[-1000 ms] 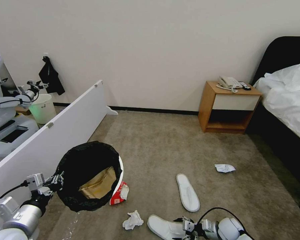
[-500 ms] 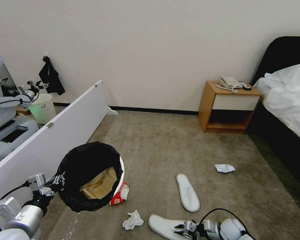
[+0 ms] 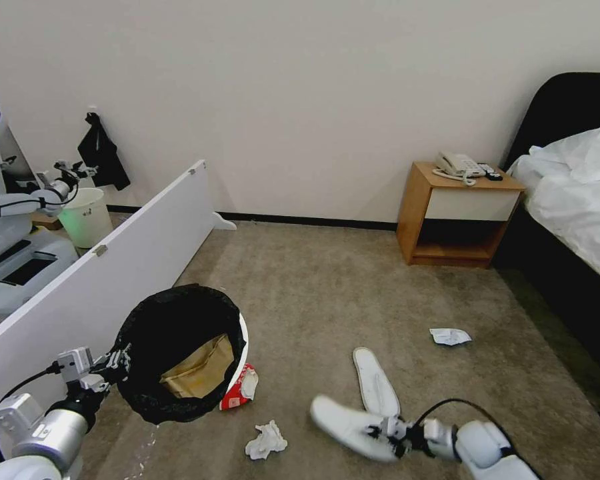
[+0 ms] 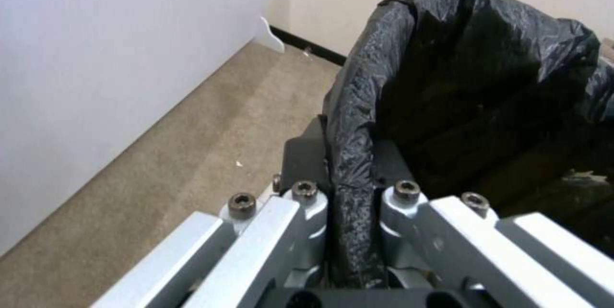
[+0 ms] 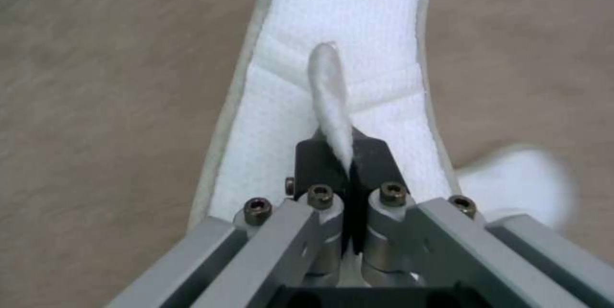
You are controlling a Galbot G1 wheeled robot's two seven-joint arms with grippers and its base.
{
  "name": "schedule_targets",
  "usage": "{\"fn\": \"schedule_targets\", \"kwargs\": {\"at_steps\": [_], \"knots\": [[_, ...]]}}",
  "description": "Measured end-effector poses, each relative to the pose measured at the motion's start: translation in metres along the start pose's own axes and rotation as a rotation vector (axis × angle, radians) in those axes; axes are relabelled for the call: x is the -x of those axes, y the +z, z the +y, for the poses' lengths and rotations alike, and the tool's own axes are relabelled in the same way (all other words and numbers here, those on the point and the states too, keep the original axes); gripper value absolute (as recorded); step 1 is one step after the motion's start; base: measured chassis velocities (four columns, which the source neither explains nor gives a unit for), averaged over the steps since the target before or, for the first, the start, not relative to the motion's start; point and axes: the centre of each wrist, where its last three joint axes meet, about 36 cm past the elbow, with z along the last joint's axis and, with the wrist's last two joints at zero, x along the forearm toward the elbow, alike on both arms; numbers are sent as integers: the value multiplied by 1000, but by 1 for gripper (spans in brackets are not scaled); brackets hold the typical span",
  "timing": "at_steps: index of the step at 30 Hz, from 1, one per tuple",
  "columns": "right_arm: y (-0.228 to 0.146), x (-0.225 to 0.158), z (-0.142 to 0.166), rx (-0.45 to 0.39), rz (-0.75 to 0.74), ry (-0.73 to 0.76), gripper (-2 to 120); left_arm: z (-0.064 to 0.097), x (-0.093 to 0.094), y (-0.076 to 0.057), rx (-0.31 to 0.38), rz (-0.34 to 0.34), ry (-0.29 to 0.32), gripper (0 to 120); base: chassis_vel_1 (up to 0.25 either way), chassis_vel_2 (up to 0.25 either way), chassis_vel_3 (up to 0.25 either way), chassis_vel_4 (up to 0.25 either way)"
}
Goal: Pick up the trash bin, then pick up the garbage from the floor and place it into the trash bin.
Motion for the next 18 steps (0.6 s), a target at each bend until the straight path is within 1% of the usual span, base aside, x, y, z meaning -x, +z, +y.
{"fn": "schedule_targets", "kwargs": {"at_steps": [1,2,3,4,6,7,9,10,13,14,16,17,18], "knots": [[-4,-8,-7,-2,-17,29,0,0,0,0,0,1,2,5,0,0,0,0],[-4,-8,-7,-2,-17,29,0,0,0,0,0,1,2,5,0,0,0,0],[-10,-19,-14,-1,-43,63,0,-1,0,1,0,4,3,5,0,0,0,0],[-10,-19,-14,-1,-43,63,0,-1,0,1,0,4,3,5,0,0,0,0],[-27,-42,-31,10,-131,148,0,-2,0,3,5,19,-3,5,0,0,0,0],[-27,-42,-31,10,-131,148,0,-2,0,3,5,19,-3,5,0,0,0,0],[-50,-60,-47,3,-212,220,0,-2,1,4,4,33,-8,5,0,0,0,0],[-50,-60,-47,3,-212,220,0,-2,1,4,4,33,-8,5,0,0,0,0],[-93,-79,-68,12,-378,329,0,-2,1,4,7,47,-11,5,0,0,0,0],[-93,-79,-68,12,-378,329,0,-2,1,4,7,47,-11,5,0,0,0,0],[-124,-85,-80,18,-497,366,0,-2,1,4,10,51,-11,5,0,0,0,0],[-124,-85,-80,18,-497,366,0,-2,1,4,10,51,-11,5,0,0,0,0],[-143,-87,-85,18,-556,373,0,-1,1,3,12,53,-10,5,0,0,0,0]]}}
